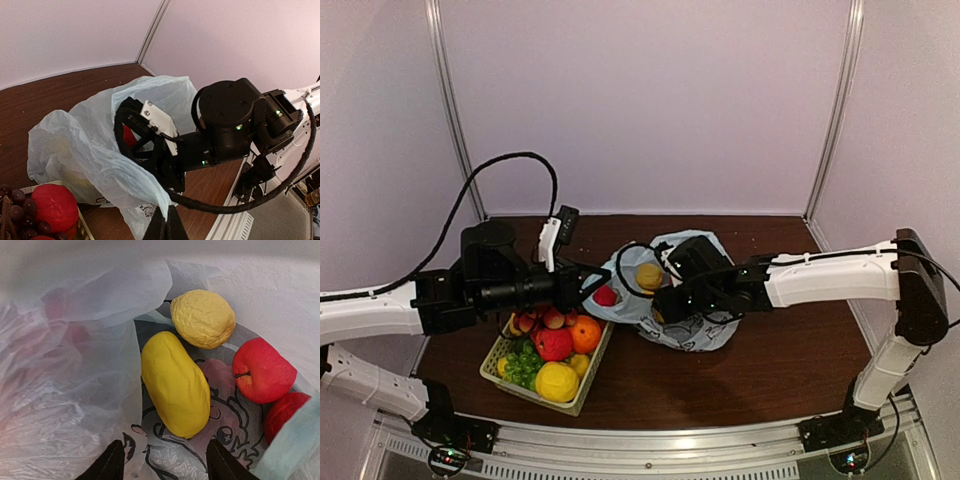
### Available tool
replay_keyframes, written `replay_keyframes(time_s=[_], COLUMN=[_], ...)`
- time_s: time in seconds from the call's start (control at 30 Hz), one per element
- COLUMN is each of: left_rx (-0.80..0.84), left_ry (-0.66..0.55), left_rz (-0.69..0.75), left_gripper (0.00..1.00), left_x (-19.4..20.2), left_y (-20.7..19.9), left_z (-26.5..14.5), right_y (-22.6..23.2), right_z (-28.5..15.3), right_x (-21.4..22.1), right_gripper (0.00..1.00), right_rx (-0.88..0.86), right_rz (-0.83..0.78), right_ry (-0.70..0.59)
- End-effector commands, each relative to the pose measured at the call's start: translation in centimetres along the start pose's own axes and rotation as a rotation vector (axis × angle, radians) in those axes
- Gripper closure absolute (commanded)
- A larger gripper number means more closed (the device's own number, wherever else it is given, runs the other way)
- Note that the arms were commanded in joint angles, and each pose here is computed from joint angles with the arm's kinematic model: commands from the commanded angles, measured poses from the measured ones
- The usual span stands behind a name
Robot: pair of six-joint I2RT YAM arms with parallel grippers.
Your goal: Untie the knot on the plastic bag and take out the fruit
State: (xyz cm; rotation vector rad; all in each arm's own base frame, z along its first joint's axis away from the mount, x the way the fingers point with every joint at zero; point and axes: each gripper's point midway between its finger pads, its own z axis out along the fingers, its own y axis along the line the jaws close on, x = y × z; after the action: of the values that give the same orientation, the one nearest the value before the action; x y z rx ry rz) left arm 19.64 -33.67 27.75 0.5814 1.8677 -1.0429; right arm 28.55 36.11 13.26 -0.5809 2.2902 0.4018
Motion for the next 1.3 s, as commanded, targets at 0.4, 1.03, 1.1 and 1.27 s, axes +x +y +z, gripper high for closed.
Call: replay_keyframes(time_s=[0.4,1.03,1.1,1.27], left_rx=[0.011,0.002,-0.001,-0.021], left_ry=[-0.023,-0.017,-0.012,-0.007], left_rz=[-0.013,-0.027,-0.030,-0.035], left_gripper=[1.00,1.00,1.00,1.00], left_x=[-0.6,-0.6,-0.5,-0.5], left_y=[-0.4,-0.3,-0.3,0.0], left_z=[-0.4,-0.8,-0.7,-0.6], right_y=[-0.6,-2.0,-2.0,-2.0], right_z=[6.3,11.4,11.3,10.1], right_x=[0.7,0.7,0.7,0.4], right_gripper=[0.34,0.38,0.46,0.62], right_rx=[-0.085,-0.068,-0.074,-0.082], right_rz=[-0.193,-0.289,-0.288,-0.284], right_ry=[0.076,0.090,0.091,0.074])
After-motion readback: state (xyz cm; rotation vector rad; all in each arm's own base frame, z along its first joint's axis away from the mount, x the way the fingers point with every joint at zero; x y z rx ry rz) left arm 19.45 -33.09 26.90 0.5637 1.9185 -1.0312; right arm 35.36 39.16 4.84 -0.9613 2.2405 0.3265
